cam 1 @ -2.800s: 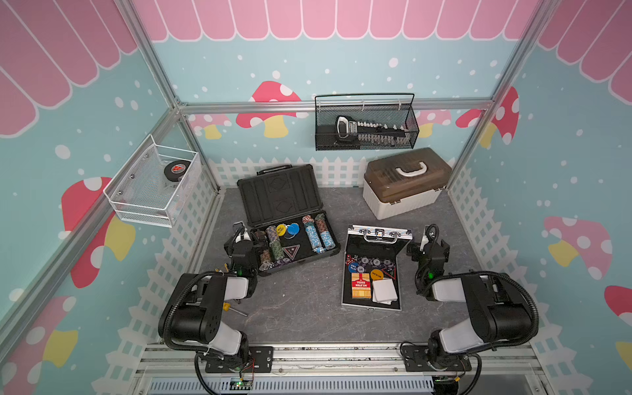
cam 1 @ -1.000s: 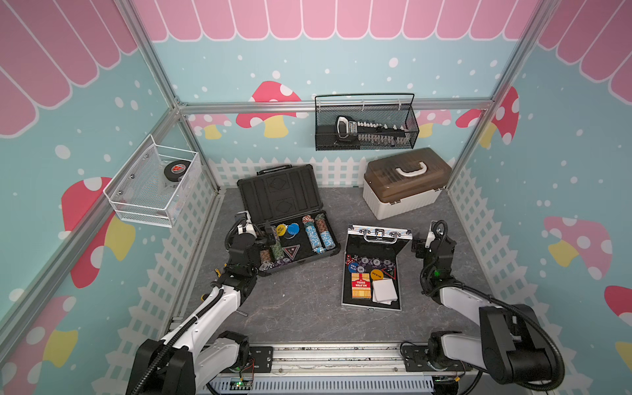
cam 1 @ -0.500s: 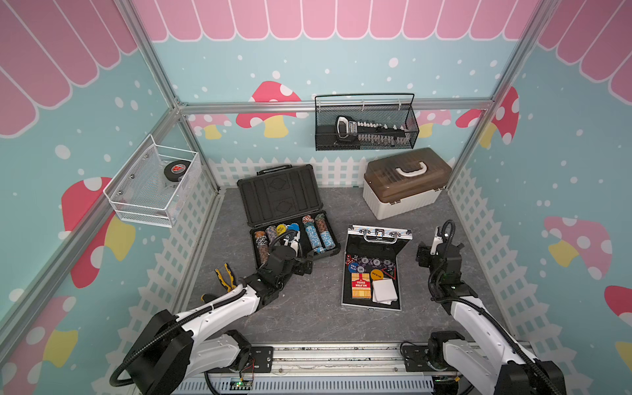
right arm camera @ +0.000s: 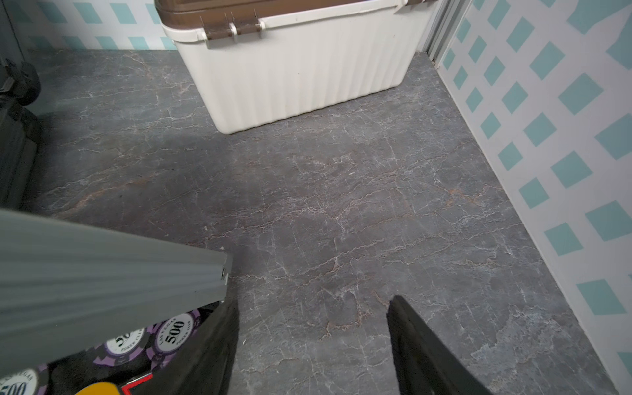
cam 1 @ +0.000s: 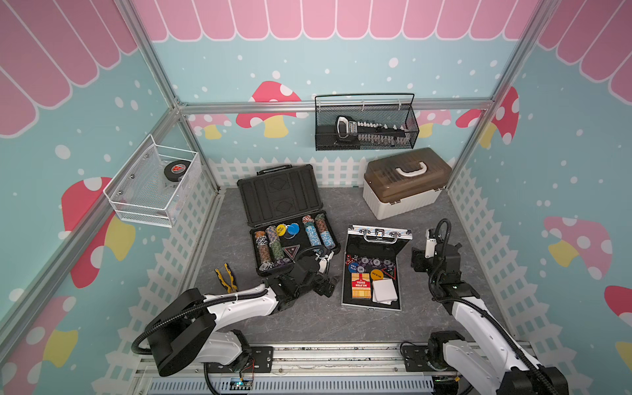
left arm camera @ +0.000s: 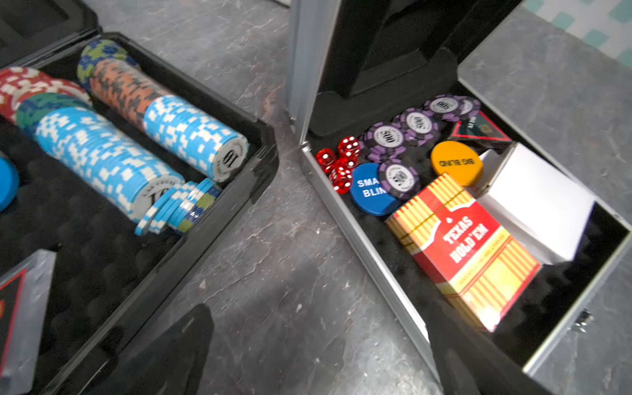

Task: Close the poker set cases
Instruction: Move the poker set case to the center of the board.

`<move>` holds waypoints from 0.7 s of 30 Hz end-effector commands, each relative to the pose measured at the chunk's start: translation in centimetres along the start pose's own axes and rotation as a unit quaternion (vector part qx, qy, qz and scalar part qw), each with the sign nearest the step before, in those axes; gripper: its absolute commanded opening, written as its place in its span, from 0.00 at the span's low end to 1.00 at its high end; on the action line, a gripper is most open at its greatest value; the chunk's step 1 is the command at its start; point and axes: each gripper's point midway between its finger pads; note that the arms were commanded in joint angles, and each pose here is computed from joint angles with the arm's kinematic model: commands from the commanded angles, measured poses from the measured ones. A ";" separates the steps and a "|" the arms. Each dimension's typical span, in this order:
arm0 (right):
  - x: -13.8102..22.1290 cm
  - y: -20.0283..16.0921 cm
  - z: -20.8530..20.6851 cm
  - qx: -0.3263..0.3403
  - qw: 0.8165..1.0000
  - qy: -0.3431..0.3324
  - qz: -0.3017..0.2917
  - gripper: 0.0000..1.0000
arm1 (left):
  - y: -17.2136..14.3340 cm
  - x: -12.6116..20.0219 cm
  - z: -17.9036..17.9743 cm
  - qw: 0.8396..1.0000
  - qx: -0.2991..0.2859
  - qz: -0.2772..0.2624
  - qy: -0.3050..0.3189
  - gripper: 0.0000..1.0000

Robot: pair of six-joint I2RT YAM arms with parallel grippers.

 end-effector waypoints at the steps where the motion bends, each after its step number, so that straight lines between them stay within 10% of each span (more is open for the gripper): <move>1: 0.7 0.0 0.7 0.000 1.000 0.019 0.002 0.69 | 0.2 0.3 -2.6 0.998 -0.022 -0.014 -0.055 0.98; 21: 3.3 0.3 4.7 -0.019 0.991 0.133 -0.008 0.69 | -2.4 -0.4 -5.6 0.992 -0.099 0.032 -0.067 0.97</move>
Point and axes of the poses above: each gripper's point midway between its finger pads, its own x axis back along the fingers, its own z axis along the line the jaws close on, y = z × x
